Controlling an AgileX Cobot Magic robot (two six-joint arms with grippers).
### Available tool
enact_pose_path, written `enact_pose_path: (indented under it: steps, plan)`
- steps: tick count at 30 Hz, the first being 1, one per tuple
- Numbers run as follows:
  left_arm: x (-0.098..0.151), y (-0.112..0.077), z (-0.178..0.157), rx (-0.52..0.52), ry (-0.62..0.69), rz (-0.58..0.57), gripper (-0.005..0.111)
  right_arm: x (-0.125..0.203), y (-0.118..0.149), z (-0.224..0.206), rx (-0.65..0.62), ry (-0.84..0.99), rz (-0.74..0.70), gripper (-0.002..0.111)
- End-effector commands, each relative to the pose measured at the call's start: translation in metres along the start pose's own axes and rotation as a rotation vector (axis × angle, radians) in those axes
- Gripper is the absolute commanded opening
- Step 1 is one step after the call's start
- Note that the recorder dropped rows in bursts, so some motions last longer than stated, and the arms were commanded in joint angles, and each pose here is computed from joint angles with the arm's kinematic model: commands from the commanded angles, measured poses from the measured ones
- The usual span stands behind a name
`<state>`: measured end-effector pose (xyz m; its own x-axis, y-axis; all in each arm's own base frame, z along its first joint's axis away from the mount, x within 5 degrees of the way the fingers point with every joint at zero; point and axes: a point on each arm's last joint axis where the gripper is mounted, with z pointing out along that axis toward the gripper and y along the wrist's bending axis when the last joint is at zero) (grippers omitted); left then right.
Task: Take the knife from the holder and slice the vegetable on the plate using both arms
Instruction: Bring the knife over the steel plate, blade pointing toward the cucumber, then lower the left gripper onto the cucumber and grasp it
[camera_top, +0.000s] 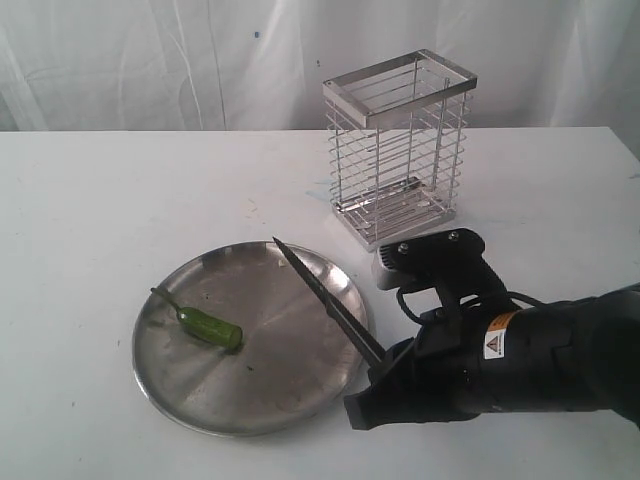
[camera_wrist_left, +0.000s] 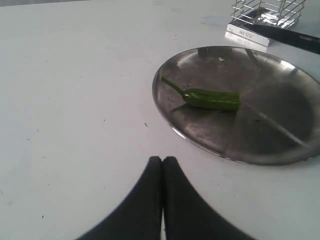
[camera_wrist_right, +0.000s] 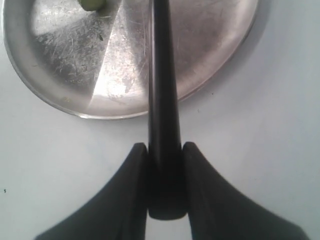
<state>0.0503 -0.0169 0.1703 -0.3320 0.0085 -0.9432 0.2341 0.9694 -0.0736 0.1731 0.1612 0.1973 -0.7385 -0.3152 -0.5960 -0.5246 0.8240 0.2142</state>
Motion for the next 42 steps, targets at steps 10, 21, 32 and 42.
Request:
enact_pose_path:
  steps: [10, 21, 32, 42]
  plan:
    - [-0.009, 0.009, -0.001, -0.12, -0.081, 0.516, 0.0, 0.002, 0.002, -0.002, -0.011, 0.014, 0.01, 0.001]
    - [-0.025, 0.006, -0.004, -0.078, -0.294, 0.074, 0.0, 0.003, 0.002, -0.002, -0.012, 0.02, 0.013, 0.001]
    - [-0.056, 0.004, -0.019, 0.136, -0.631, -0.559, 0.0, 0.005, 0.002, -0.002, -0.014, 0.049, 0.013, 0.001]
    - [-0.181, -0.046, -0.043, 0.462, -0.436, -0.083, 0.005, 0.007, 0.005, -0.012, -0.034, 0.069, -0.059, 0.001]
